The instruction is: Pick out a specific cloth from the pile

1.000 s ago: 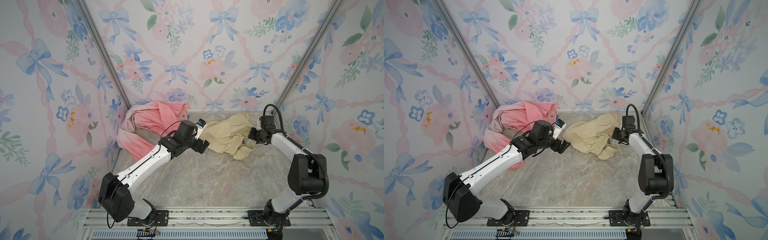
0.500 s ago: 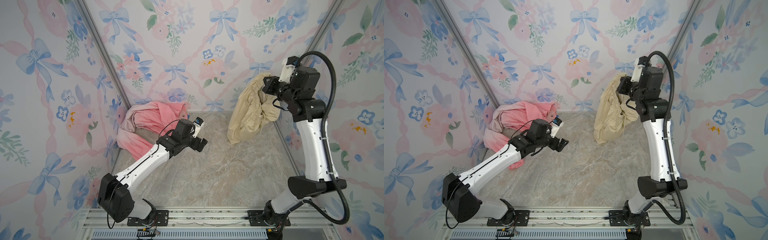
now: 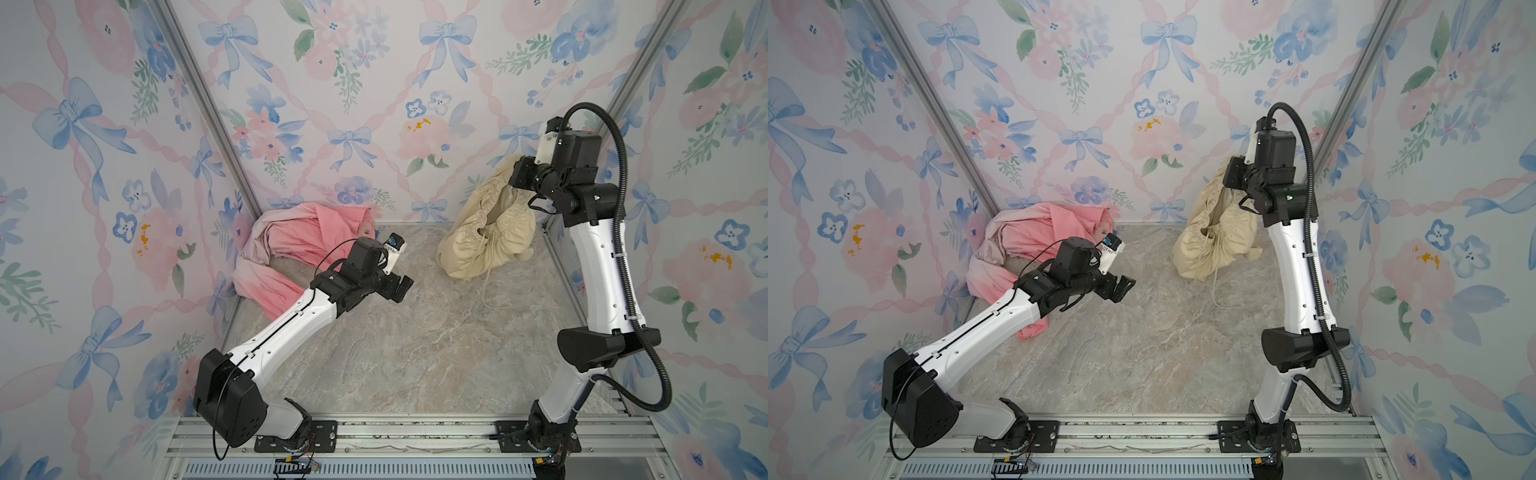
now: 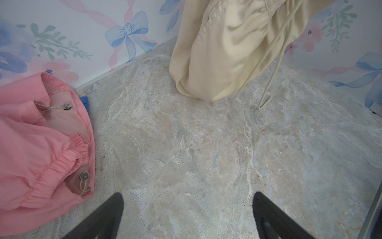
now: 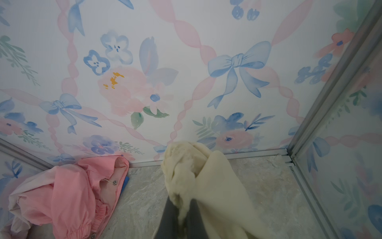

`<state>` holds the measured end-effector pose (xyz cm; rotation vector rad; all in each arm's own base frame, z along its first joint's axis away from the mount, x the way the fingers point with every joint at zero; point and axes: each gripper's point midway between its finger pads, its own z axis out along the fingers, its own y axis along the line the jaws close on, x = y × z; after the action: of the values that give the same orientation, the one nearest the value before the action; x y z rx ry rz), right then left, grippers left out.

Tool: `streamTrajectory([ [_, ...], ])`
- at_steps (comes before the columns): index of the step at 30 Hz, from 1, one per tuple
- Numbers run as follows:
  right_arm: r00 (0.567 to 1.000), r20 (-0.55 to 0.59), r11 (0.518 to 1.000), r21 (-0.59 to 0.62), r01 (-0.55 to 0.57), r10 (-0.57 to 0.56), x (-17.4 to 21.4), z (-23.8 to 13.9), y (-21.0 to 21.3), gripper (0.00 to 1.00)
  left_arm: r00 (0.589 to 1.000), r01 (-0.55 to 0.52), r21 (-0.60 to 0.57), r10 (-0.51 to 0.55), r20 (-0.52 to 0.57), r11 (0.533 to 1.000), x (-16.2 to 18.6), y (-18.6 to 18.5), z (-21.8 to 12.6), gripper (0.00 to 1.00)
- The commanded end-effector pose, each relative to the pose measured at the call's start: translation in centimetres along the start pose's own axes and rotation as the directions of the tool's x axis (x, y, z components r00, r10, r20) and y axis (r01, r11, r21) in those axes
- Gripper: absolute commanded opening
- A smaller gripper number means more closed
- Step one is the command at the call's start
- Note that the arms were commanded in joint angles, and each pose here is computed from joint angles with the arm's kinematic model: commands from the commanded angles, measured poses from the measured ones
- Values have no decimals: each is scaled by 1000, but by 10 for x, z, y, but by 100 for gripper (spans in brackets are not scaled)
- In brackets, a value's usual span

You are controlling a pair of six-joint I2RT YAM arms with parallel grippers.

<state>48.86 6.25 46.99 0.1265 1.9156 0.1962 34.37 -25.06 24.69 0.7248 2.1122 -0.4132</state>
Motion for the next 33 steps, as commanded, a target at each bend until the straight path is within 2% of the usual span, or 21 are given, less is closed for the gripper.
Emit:
streamTrajectory([
  [1,991,131,998,58,8,-15,-40,-46,-22,0,999,38,36,-39,31,999,-5,1,-6,98],
  [6,988,153,997,72,28,-39,-51,-62,-28,0,992,113,92,-118,43,989,-8,10,-3,98],
  [9,992,123,1000,16,10,-11,-41,-54,-17,0,991,116,117,-123,54,986,-10,10,-5,98],
  [15,1000,26,991,-130,20,-17,13,-3,44,0,990,112,106,-120,68,988,-12,15,-9,98],
  [18,998,-20,970,-237,-57,54,44,23,73,0,990,118,90,-124,66,989,-10,20,-8,98],
  [21,987,-76,942,-295,-156,140,72,44,81,0,990,121,71,-126,63,990,-7,25,-7,98],
  [24,982,-125,950,-262,-170,142,102,53,67,0,990,119,61,-123,64,991,-7,27,-7,98],
  [29,956,-149,953,-133,-272,252,148,47,-8,0,990,121,67,-125,63,990,-7,26,-7,98],
  [33,960,-207,982,40,-185,189,189,38,-66,0,990,124,98,-131,60,987,-8,22,-6,98],
])
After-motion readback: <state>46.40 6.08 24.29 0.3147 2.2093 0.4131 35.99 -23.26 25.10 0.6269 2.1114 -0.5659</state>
